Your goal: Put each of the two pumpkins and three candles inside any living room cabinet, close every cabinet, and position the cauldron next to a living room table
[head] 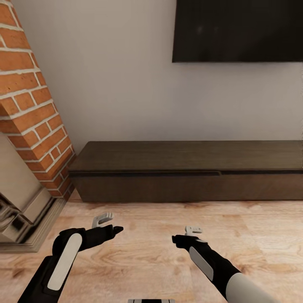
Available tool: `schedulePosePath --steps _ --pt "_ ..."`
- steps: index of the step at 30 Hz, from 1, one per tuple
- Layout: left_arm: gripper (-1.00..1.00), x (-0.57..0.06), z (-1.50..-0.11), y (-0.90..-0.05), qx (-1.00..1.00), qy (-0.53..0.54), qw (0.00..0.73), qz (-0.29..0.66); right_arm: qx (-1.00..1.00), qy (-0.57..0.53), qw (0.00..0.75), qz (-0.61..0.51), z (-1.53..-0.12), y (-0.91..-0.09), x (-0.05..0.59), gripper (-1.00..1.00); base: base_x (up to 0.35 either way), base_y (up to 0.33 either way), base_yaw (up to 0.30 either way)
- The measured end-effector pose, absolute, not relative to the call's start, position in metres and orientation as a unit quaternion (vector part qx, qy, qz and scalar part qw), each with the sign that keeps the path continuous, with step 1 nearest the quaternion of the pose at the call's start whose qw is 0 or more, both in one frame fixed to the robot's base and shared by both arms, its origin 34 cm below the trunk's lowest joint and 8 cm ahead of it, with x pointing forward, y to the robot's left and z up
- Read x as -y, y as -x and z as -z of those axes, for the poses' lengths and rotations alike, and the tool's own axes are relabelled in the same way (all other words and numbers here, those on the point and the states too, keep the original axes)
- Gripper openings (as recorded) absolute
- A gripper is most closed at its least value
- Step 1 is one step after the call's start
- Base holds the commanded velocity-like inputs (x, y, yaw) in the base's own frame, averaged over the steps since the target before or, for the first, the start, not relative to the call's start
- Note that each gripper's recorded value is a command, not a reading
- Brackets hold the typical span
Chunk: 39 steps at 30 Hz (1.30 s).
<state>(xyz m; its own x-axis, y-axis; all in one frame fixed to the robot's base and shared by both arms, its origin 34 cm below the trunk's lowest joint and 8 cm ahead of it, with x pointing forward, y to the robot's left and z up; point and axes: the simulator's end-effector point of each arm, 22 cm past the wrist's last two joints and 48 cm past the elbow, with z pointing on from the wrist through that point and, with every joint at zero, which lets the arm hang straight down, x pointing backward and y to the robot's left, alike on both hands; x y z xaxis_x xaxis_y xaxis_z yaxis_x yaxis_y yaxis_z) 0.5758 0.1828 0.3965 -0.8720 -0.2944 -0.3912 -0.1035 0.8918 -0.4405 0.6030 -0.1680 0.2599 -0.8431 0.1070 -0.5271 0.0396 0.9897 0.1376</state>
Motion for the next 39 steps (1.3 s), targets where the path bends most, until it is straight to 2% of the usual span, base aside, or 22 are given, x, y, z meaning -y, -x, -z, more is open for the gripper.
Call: schedulePosePath --steps 6,14,34,39 --pt "1.00 -0.183 -0.409 -0.578 -0.942 0.105 0.241 0.210 -0.951 -0.040 0.289 -0.102 -0.277 -0.611 0.154 1.00 0.000 0.000 0.000" --pt "1.00 -0.182 -0.426 -0.581 -0.938 0.101 0.256 0.212 -0.950 -0.039 0.292 -0.106 -0.292 -0.614 0.154 1.00 -0.177 0.000 0.000" --pt "1.00 -0.184 -0.469 -0.586 -0.926 0.092 0.295 0.215 -0.937 -0.031 0.327 -0.119 -0.337 -0.628 0.149 1.00 -0.015 0.000 0.000" --pt "1.00 -0.182 -0.478 -0.587 -0.924 0.088 0.302 0.216 -0.935 -0.029 0.333 -0.121 -0.345 -0.630 0.148 1.00 -0.227 0.000 0.000"
